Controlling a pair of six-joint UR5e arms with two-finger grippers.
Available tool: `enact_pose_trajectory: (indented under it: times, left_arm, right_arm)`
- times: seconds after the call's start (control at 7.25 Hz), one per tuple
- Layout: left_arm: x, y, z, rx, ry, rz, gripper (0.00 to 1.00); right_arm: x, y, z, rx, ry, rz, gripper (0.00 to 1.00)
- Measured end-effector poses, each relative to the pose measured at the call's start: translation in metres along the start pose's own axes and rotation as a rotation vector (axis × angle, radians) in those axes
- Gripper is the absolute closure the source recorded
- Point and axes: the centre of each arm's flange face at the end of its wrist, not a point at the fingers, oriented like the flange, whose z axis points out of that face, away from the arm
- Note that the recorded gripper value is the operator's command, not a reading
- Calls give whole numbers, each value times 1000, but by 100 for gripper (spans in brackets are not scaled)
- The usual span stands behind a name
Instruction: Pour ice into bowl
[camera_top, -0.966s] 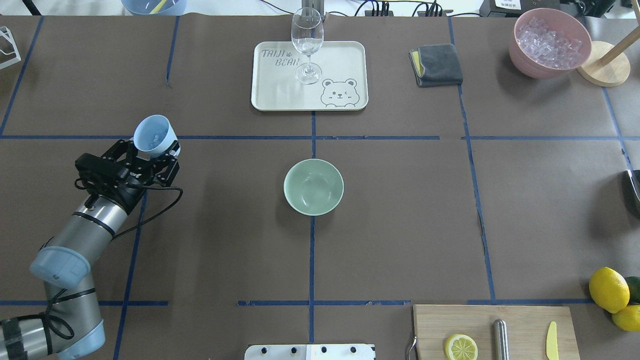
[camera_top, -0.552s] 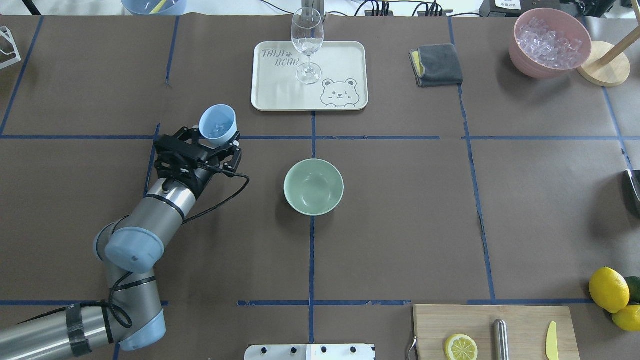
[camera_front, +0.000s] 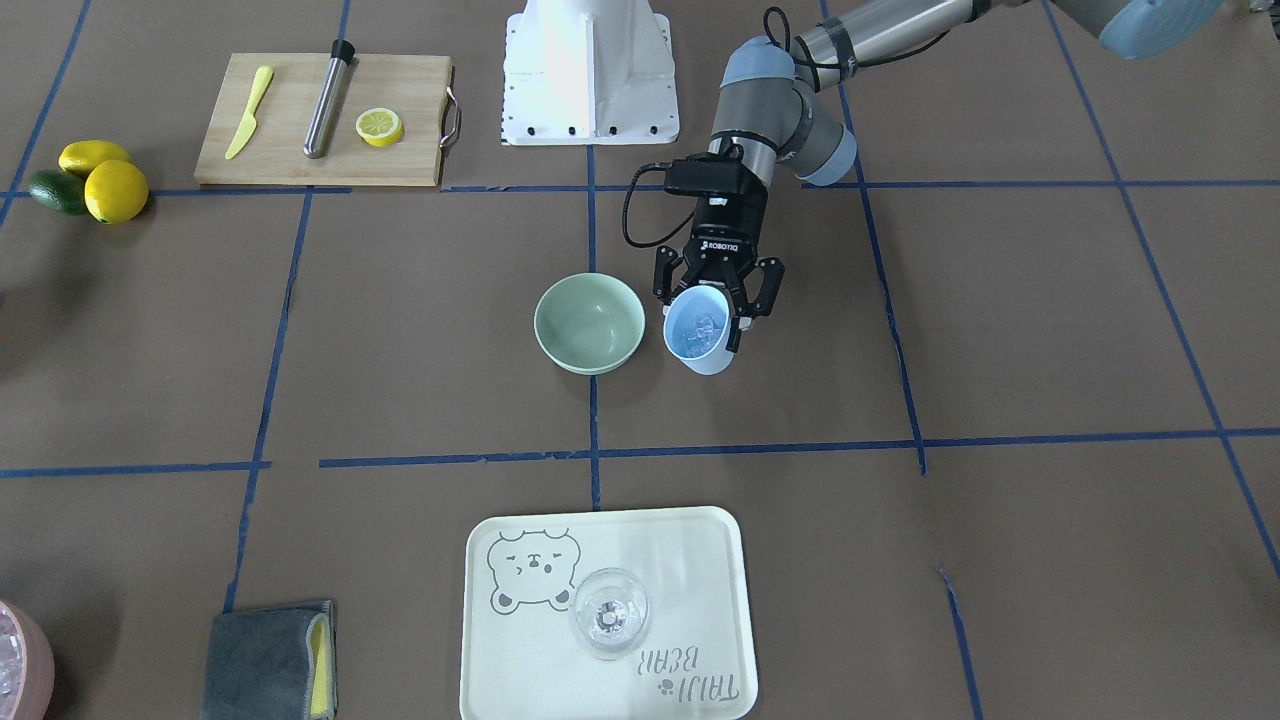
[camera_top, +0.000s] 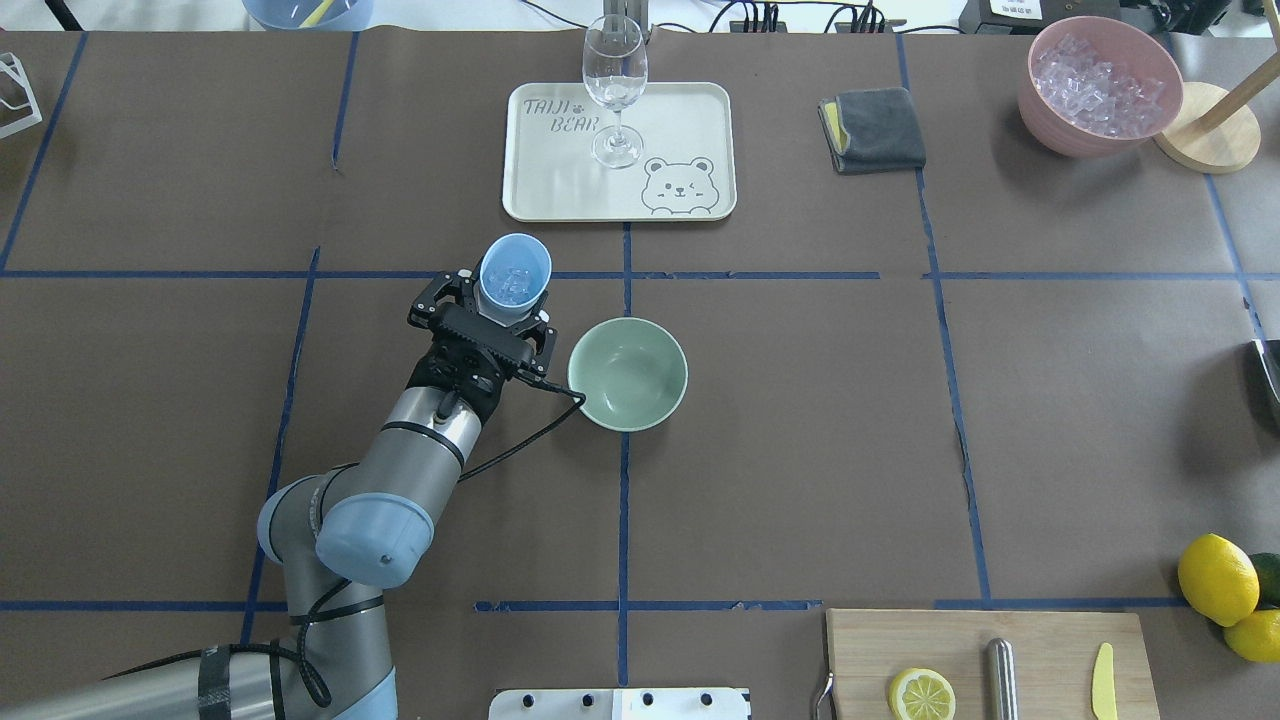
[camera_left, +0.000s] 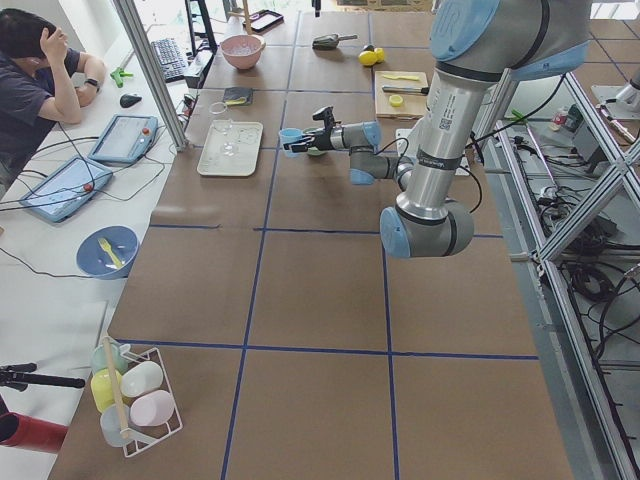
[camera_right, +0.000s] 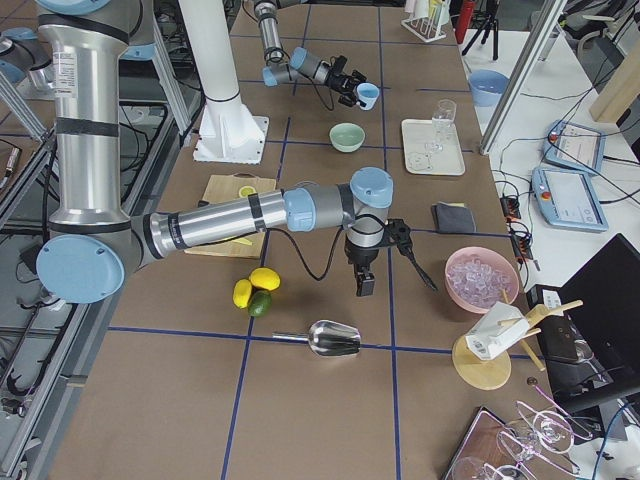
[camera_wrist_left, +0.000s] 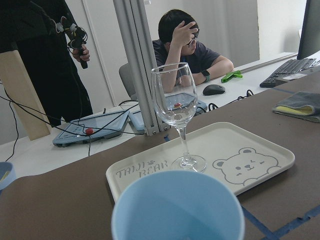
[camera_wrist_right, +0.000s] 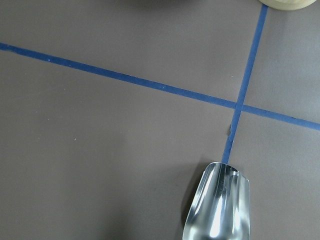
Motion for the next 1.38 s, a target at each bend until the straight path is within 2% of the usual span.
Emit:
enact_pose_trajectory:
  times: [0.28, 0.69, 0.97, 1.38]
  left_arm:
    - [23, -11, -17, 28, -42, 289, 100]
    - [42, -12, -35, 24, -117, 681, 100]
    - [42, -10, -39, 2, -169, 924, 100]
    - [55, -12, -34, -62, -177, 1243, 100]
  right_arm:
    - [5, 1, 0, 0, 1, 10, 0]
    - [19, 6, 0, -2, 5, 43, 0]
    - [23, 7, -1, 0, 6, 78, 0]
    - [31, 9, 6, -13, 7, 112, 0]
